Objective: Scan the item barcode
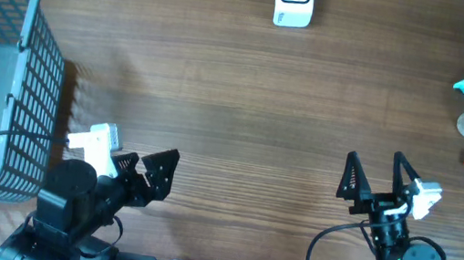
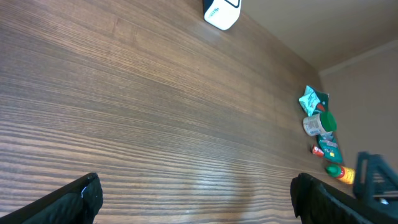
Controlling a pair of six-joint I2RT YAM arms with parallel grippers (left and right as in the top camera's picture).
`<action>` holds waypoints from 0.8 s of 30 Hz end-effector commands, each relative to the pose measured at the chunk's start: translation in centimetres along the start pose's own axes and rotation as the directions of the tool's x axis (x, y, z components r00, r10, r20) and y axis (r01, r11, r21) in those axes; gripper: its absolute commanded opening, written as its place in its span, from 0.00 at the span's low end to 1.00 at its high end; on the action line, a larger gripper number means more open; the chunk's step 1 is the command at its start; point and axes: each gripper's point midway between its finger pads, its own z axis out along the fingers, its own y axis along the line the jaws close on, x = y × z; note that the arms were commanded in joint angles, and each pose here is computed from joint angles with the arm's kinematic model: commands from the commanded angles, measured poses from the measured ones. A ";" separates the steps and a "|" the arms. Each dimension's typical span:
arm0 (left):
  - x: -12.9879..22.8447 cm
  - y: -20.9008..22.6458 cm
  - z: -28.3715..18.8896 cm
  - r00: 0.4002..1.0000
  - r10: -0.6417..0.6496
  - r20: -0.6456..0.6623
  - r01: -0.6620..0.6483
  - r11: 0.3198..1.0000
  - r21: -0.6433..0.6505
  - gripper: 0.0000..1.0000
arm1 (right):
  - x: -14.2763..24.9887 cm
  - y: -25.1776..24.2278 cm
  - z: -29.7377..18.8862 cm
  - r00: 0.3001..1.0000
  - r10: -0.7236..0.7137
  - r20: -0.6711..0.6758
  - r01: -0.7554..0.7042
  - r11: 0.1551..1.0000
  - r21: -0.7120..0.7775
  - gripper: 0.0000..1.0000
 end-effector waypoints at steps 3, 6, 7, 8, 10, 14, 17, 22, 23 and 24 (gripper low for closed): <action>0.0 -0.1 0.0 1.000 0.024 0.002 -0.024 1.000 0.000 1.00 | 0.4 -1.4 -0.1 1.000 0.007 -0.001 -0.007 0.997 0.076 1.00; 0.0 -0.1 0.0 1.000 0.024 0.002 -0.024 1.000 0.000 1.00 | 0.4 -1.4 -0.1 1.000 -0.016 -0.003 0.016 0.997 0.078 1.00; 0.0 -0.1 0.0 1.000 0.024 0.002 -0.024 1.000 0.000 1.00 | 0.3 -1.4 -0.1 1.000 -0.015 -0.002 0.016 0.997 0.078 1.00; 0.0 -0.1 0.0 1.000 0.024 0.002 -0.024 1.000 0.000 1.00 | 0.3 -1.4 -0.1 1.000 -0.015 -0.002 0.016 0.997 0.078 1.00; 0.0 -0.1 0.0 1.000 0.024 0.002 -0.024 1.000 0.000 1.00 | 0.3 -1.4 -0.1 1.000 -0.015 -0.002 0.015 0.997 0.078 1.00; 0.0 -0.1 0.0 1.000 0.024 0.002 -0.024 1.000 0.000 1.00 | 0.3 -1.4 -0.1 1.000 -0.014 -0.002 0.015 0.997 0.078 1.00; 0.0 -0.1 0.0 1.000 0.024 0.002 -0.024 1.000 0.000 1.00 | 0.4 -1.4 -0.1 1.000 -0.014 -0.003 0.014 0.997 0.079 1.00; 0.0 -0.1 0.0 1.000 0.024 0.002 -0.024 1.000 0.000 1.00 | 0.4 -1.4 -0.1 1.000 -0.014 -0.003 0.015 0.997 0.079 1.00; 0.0 -0.1 0.0 1.000 0.024 0.002 -0.024 1.000 0.000 1.00 | 0.4 -1.4 -0.1 1.000 -0.014 -0.004 0.015 0.997 0.079 1.00; 0.0 -0.1 0.0 1.000 0.024 0.002 -0.024 1.000 0.000 1.00 | 0.4 -1.4 -0.1 1.000 -0.014 -0.003 0.014 0.997 0.079 1.00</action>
